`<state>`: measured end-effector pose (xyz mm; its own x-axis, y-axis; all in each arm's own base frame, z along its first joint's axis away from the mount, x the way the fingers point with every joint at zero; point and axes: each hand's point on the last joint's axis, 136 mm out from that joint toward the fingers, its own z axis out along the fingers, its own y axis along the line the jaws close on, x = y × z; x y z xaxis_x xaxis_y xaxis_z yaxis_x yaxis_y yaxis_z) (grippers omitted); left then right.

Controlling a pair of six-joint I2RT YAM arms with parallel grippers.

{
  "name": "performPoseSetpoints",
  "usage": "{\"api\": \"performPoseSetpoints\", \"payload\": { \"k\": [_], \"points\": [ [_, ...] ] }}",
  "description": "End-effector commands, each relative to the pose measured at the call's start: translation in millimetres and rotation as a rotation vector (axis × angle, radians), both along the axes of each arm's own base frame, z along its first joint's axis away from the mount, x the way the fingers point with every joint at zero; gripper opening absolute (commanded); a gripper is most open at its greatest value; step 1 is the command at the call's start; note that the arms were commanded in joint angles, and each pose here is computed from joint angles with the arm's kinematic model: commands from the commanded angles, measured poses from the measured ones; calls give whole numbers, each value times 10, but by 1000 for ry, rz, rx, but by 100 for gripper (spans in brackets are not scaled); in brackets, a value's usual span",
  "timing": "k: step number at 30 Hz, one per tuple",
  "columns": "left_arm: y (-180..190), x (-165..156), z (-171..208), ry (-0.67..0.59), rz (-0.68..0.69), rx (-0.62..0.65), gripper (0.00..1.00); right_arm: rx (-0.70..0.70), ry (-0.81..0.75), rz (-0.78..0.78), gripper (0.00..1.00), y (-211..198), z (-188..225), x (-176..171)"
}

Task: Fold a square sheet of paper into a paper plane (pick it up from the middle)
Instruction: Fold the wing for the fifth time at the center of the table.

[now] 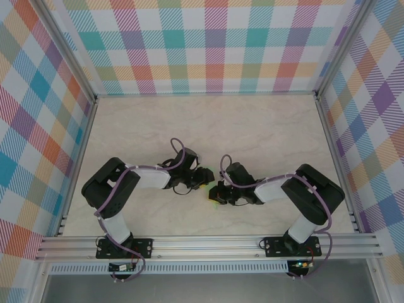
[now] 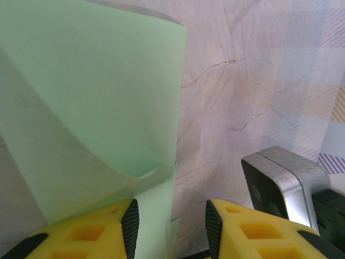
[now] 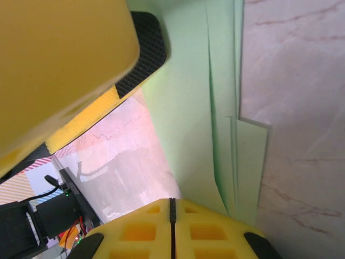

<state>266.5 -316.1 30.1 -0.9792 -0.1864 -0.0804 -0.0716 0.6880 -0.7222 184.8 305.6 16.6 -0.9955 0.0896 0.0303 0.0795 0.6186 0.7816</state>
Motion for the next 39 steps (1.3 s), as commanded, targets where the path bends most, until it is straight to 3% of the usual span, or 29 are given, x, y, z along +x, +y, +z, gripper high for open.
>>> {"api": "performPoseSetpoints", "payload": {
  "k": [1,20,30,39],
  "points": [
    [100,-113,-257,61,-7,82,40,-7,67,25,8,-94,-160,-199],
    [122,-115,-296,70,5,93,40,-72,110,124,12,-429,-179,-642],
    [141,-134,-336,79,8,98,40,-39,-135,5,14,-318,470,-147],
    [132,-134,-337,82,7,94,40,71,-132,-38,13,44,582,161]
  ]
}}
